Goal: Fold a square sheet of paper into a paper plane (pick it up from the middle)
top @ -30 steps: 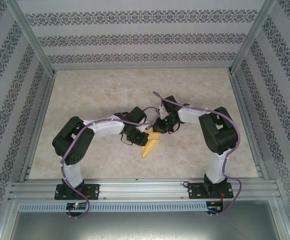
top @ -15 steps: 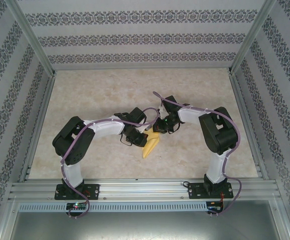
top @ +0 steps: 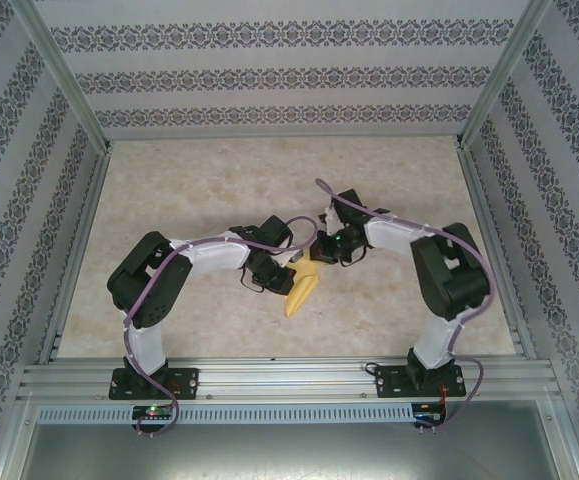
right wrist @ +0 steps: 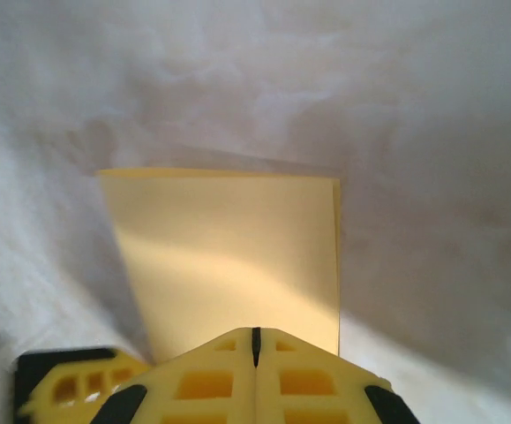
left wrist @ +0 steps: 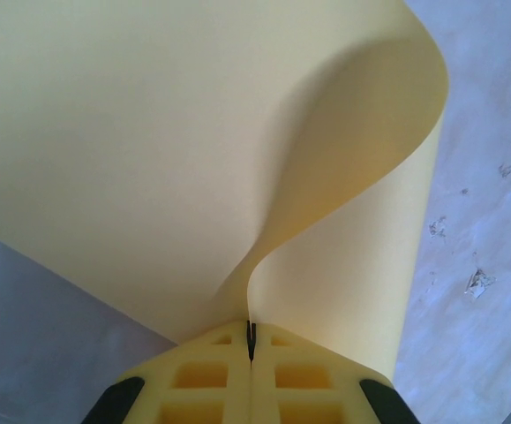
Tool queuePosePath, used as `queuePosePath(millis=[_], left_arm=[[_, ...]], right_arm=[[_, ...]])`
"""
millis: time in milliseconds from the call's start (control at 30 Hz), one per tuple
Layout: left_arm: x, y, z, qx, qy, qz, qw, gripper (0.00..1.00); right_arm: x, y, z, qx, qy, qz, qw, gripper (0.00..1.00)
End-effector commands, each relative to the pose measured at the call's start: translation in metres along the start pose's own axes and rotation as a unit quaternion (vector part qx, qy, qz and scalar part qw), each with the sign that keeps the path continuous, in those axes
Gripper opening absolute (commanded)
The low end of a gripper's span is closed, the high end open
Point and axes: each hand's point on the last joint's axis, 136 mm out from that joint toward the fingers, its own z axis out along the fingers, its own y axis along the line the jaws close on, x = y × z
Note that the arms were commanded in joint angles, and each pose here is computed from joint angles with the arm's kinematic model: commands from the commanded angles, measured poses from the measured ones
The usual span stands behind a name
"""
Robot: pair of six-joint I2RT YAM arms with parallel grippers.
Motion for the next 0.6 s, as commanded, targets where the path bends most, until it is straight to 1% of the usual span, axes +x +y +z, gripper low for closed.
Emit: queuePosePath(millis=[0, 100, 167, 267, 400, 467, 567], left_arm=[[0.014, 0.005, 0.011, -0.008, 0.030, -0.006, 1.000, 0.00], [0.014, 0.005, 0.011, -0.007, 0.028, -0.006, 1.000, 0.00], [0.013, 0.004, 0.011, -0.005, 0.026, -0.008, 1.000, 0.00], [0.013, 0.004, 0.013, -0.002, 0.026, -0.009, 1.000, 0.00], [0.015, 0.004, 0.014, -0.002, 0.029, -0.009, 1.000, 0.00], [0.014, 0.003, 0.014, 0.000, 0.028, -0.008, 1.000, 0.00], [0.014, 0.004, 0.015, 0.001, 0.030, -0.008, 1.000, 0.00]], right_arm=[[-0.011, 0.023, -0.040, -0.038, -0.076, 0.004, 0.996, 0.06], [0.013, 0.035, -0.051, -0.070, -0.108, 0.014, 0.992, 0.04], [0.033, 0.038, -0.049, -0.082, -0.117, 0.033, 0.989, 0.04], [0.076, 0.048, -0.025, -0.095, -0.077, 0.040, 0.992, 0.00], [0.123, 0.067, 0.005, -0.081, -0.036, 0.016, 0.996, 0.00], [0.132, 0.073, 0.014, -0.074, -0.020, 0.010, 0.997, 0.00], [0.137, 0.078, 0.023, -0.077, -0.011, 0.005, 0.997, 0.00]])
